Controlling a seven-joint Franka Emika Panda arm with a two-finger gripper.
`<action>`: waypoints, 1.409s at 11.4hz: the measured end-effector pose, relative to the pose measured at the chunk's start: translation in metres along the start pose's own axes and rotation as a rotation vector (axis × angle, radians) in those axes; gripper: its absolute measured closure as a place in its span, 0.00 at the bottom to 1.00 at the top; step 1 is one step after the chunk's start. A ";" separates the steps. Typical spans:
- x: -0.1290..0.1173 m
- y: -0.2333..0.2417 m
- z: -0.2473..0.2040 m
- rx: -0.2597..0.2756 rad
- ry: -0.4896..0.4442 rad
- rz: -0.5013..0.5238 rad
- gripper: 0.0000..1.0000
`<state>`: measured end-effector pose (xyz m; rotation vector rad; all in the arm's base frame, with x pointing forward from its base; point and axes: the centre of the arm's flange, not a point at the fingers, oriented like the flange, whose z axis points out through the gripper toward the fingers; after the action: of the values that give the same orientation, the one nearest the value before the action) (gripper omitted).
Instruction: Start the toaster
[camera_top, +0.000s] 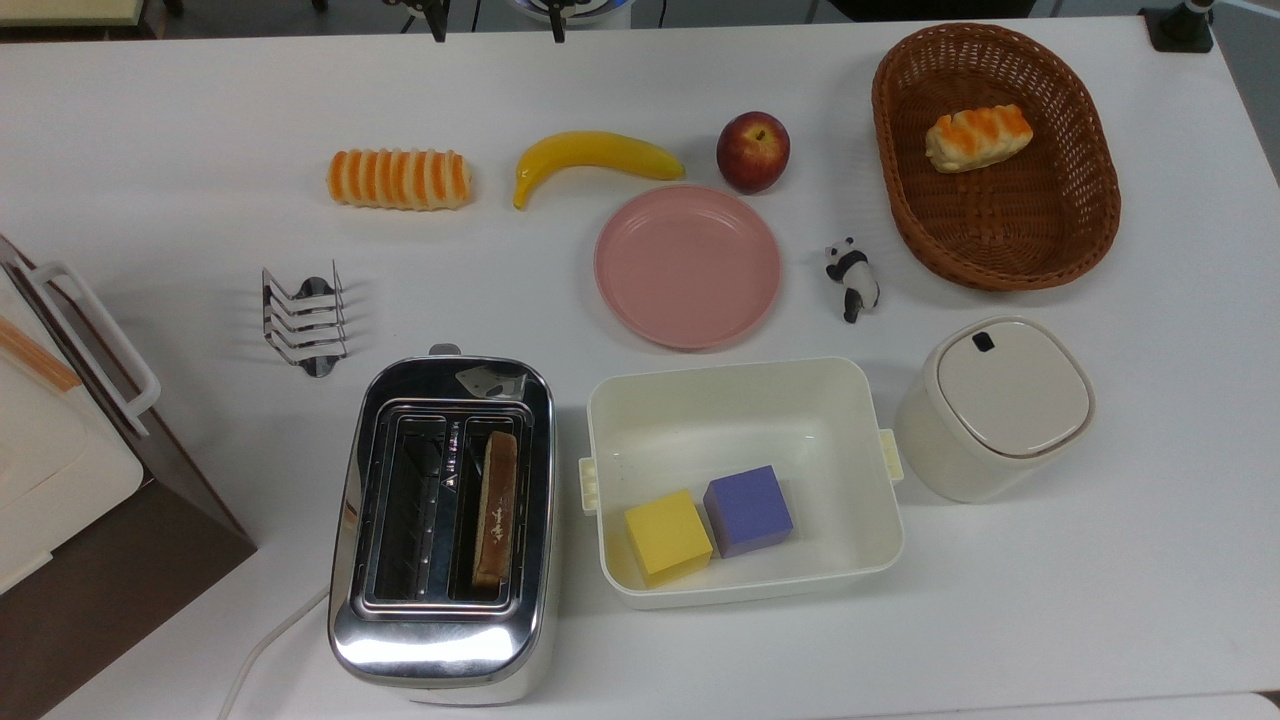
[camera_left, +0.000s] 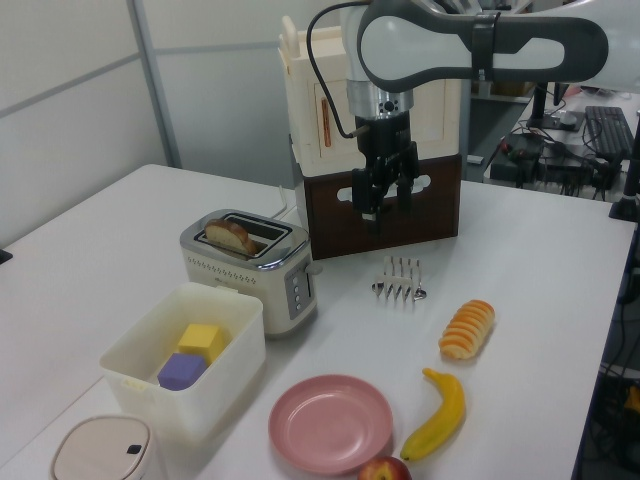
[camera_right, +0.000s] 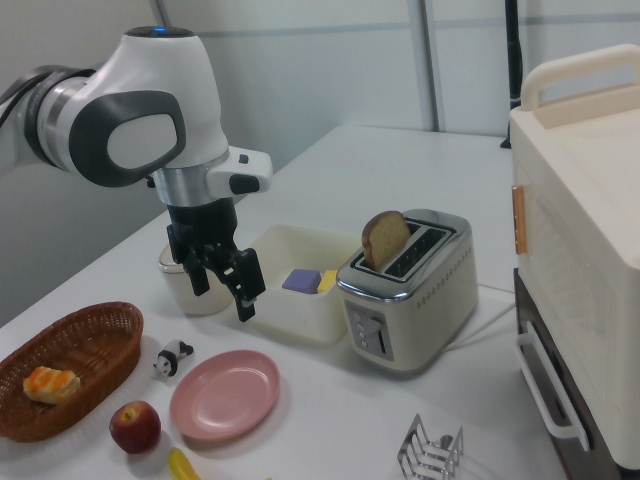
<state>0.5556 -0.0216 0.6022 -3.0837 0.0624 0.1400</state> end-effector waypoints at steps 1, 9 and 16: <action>0.000 0.000 0.000 0.000 0.000 0.000 0.00; 0.000 -0.001 0.000 -0.001 0.000 -0.002 0.00; 0.002 -0.003 0.004 -0.005 -0.006 -0.007 0.00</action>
<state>0.5577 -0.0185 0.5984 -3.0881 0.0516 0.1497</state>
